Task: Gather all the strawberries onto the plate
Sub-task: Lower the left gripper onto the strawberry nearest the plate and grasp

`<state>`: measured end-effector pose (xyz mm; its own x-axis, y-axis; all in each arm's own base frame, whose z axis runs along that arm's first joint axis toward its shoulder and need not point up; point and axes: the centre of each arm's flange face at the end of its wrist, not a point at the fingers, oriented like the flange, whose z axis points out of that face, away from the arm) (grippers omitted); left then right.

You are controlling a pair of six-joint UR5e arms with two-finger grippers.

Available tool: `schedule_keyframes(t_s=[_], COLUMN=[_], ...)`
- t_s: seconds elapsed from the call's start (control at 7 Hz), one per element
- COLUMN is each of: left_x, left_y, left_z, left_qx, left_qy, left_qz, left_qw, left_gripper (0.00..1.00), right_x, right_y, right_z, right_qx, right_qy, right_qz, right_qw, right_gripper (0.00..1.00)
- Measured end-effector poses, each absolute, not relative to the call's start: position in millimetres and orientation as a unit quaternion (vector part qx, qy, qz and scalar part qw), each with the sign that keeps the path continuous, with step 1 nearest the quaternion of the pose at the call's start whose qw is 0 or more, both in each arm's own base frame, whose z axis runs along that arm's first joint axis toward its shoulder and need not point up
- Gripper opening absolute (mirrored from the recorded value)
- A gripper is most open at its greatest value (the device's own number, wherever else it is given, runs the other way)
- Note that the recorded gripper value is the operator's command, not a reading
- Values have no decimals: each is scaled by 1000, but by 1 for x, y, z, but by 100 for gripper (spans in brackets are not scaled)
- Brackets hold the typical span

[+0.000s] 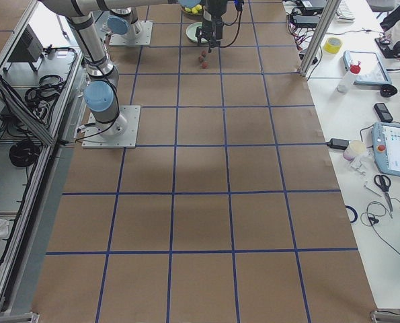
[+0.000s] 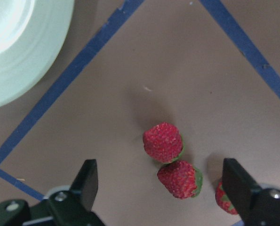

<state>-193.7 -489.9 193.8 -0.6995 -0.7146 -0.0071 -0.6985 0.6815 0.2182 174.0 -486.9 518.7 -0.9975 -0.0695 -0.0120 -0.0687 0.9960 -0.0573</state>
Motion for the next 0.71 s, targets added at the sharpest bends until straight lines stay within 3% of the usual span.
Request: schedule_keyframes(t_s=[0.14,0.29,0.43,0.57,0.71], left_x=[-194,-195,-195,-196,-196], left_y=[-492,-492,-493,-493,-493], left_z=[188,181,176,173,172], left_qx=[386,386,386,386,384], left_qy=[-916,-916,-915,-915,-915], left_qz=[-103,-107,-111,-114,-116], left_qw=[39,37,36,37,37], left_gripper=[85,67,38,0,0], right_x=[172,161,138,117,122], right_y=[-487,-491,-498,-504,-503], right_z=[522,531,543,553,552], right_qx=[-33,-22,-1,23,35], right_qy=[999,999,999,999,999], right_qz=[-32,-33,-32,-32,-27], right_qw=[5,-4,-14,-12,-3], right_gripper=[100,100,100,100,100])
